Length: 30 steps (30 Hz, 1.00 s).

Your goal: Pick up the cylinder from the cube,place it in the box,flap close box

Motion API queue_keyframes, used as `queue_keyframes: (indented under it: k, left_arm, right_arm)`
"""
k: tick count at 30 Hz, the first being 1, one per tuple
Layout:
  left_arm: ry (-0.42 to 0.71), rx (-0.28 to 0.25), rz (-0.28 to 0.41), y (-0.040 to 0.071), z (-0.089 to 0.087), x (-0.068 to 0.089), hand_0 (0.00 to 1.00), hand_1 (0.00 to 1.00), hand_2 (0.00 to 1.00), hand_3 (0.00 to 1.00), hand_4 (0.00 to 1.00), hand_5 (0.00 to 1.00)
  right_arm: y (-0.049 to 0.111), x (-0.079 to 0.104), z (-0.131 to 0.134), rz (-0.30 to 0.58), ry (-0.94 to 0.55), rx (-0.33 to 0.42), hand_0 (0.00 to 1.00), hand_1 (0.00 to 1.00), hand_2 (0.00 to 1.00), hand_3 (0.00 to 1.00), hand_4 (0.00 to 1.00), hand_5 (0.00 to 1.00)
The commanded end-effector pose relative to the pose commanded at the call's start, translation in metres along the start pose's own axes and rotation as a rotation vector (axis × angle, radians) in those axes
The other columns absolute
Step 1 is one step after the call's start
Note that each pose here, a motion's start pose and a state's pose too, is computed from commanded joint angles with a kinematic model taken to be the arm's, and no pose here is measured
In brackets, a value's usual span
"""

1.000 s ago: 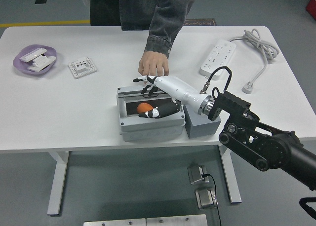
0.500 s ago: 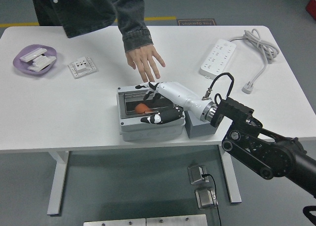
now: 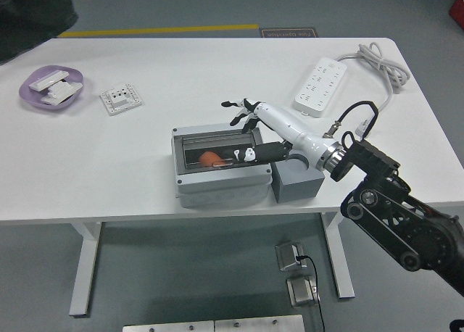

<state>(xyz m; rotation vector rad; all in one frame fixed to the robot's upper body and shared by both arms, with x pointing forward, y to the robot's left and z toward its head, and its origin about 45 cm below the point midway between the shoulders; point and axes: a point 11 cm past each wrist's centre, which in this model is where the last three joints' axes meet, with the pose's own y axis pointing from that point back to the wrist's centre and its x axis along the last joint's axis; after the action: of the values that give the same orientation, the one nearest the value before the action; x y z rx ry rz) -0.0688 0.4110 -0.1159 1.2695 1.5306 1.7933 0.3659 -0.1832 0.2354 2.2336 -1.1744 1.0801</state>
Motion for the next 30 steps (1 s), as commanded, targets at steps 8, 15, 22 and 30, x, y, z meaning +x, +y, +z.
queue_keyframes:
  k: [8, 15, 22, 30]
  left_arm:
    - [0.000, 0.013, -0.002, -0.001, -0.007, -0.001, 0.822, 0.811, 0.777, 0.838, 0.725, 0.477]
    - [0.000, 0.012, -0.003, -0.001, -0.006, -0.001, 0.822, 0.811, 0.777, 0.838, 0.725, 0.477]
    - [0.001, 0.014, 0.003, -0.001, -0.006, 0.003, 0.822, 0.811, 0.777, 0.838, 0.725, 0.477]
    - [-0.004, 0.014, 0.015, -0.001, -0.003, 0.009, 0.822, 0.811, 0.777, 0.838, 0.725, 0.477]
  right_arm:
    - [0.034, 0.013, 0.025, 0.152, -0.190, -0.046, 0.509, 0.485, 0.647, 0.866, 0.873, 0.447]
    - [0.062, -0.005, 0.053, 0.226, -0.412, -0.078, 0.548, 0.519, 0.652, 0.838, 0.872, 0.447]
    - [0.079, -0.029, 0.071, 0.258, -0.599, -0.144, 0.844, 0.830, 0.858, 0.868, 0.879, 0.450]
    - [0.085, -0.031, 0.076, 0.303, -0.664, -0.157, 0.884, 0.933, 0.943, 0.962, 0.631, 0.002]
